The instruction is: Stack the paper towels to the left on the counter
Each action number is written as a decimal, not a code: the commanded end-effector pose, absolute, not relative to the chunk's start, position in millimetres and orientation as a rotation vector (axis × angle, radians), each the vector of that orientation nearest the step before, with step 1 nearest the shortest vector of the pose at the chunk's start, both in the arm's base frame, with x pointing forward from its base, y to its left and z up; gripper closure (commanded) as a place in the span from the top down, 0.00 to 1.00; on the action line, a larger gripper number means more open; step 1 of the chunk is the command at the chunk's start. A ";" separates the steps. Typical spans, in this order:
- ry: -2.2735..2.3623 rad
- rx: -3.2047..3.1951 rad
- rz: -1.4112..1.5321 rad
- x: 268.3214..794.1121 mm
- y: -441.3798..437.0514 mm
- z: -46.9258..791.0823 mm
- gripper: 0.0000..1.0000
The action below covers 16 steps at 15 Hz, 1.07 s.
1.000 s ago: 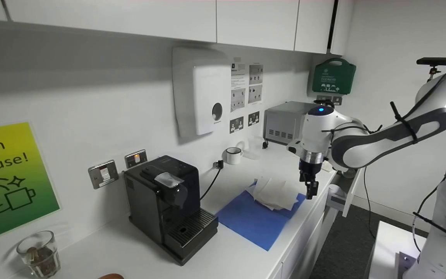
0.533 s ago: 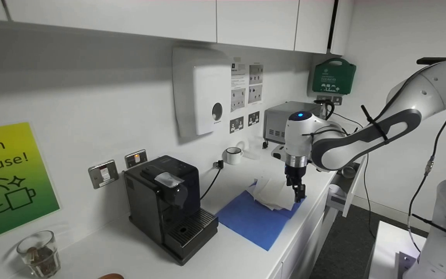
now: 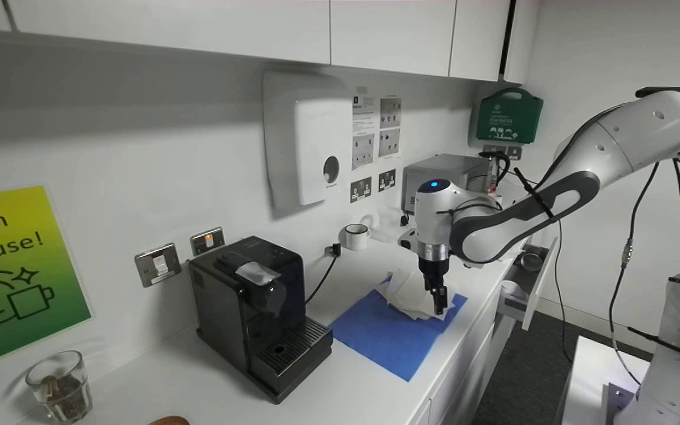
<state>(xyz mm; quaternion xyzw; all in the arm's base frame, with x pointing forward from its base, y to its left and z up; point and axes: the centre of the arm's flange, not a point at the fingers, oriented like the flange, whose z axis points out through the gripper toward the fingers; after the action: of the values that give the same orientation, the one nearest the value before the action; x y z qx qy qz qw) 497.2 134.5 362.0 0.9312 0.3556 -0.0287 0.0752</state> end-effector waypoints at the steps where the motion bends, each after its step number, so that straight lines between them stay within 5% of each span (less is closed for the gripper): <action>1: 0.919 2.880 -0.094 515.2 135.5 361.1 1.00; 16: 0.602 2.910 -0.095 516.2 114.0 333.8 1.00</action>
<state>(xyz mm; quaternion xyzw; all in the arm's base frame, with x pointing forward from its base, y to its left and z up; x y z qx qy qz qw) 516.2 124.0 339.1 0.9721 0.2211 -0.0384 0.0681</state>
